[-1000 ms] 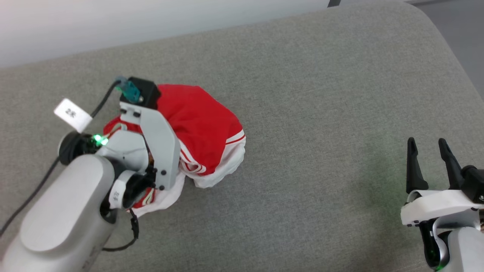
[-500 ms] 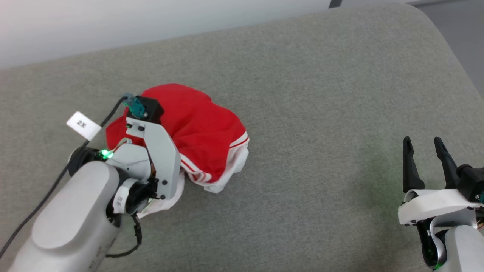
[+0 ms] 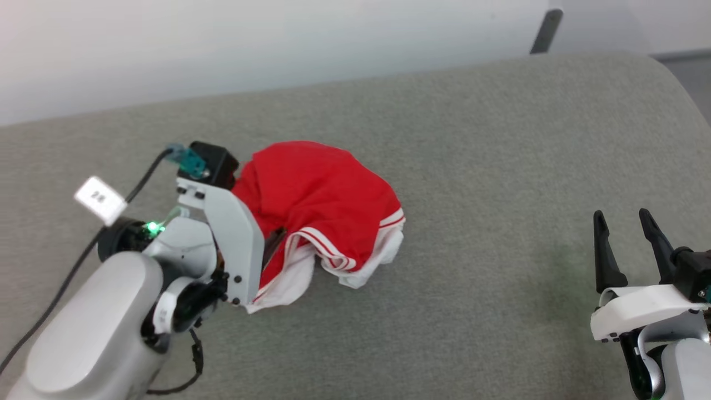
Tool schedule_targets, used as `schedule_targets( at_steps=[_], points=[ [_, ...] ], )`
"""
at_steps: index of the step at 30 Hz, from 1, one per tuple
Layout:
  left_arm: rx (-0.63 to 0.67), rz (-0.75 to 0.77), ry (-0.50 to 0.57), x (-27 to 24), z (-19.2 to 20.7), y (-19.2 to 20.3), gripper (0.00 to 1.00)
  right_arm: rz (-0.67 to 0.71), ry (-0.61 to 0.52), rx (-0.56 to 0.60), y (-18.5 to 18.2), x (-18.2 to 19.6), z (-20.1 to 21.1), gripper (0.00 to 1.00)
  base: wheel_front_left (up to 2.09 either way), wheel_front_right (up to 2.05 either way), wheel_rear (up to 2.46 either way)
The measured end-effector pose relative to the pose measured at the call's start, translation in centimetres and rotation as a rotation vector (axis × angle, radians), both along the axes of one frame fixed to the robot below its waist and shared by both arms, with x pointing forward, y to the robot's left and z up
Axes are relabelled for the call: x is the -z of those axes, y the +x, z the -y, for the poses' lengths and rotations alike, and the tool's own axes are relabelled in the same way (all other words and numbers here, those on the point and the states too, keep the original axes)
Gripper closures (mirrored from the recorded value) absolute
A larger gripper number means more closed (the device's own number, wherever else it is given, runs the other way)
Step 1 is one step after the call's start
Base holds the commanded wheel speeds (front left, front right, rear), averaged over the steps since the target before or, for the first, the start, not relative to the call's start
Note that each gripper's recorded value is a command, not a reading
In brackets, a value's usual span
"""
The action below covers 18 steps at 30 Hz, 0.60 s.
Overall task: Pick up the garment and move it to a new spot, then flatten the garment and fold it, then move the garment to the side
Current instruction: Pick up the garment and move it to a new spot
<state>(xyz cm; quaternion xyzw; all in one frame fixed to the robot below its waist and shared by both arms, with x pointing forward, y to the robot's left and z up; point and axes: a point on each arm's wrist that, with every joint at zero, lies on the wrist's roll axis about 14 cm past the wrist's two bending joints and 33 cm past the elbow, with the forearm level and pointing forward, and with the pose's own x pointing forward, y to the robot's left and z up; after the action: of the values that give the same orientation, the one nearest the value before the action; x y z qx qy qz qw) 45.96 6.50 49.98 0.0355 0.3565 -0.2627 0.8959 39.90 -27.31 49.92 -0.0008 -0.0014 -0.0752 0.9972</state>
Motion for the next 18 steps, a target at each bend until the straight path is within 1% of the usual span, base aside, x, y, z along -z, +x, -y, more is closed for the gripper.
schedule_targets(
  at_steps=[5, 10, 14, 18],
  points=[
    [-0.061, 0.137, -0.079, -3.0, -1.8, -0.7, 0.00, 0.018, -0.007, -0.060, 0.2, -0.9, -1.8, 0.00, 0.00, 0.00, 0.00],
    [-0.151, 0.304, -0.161, -5.4, -4.7, -1.5, 0.00, 0.051, -0.017, -0.121, 0.4, -2.2, -3.6, 0.00, 0.00, 0.00, 0.00],
    [-0.242, 0.454, -0.197, -7.0, -7.7, -2.2, 0.00, 0.069, -0.019, -0.162, 0.2, -2.9, -4.9, 0.00, 0.00, 0.00, 0.00],
    [-0.303, 0.604, -0.224, -8.3, -10.2, -3.4, 0.00, 0.082, -0.024, -0.198, -0.2, -3.3, -6.1, 0.00, 0.00, 0.00, 0.00]
  ],
)
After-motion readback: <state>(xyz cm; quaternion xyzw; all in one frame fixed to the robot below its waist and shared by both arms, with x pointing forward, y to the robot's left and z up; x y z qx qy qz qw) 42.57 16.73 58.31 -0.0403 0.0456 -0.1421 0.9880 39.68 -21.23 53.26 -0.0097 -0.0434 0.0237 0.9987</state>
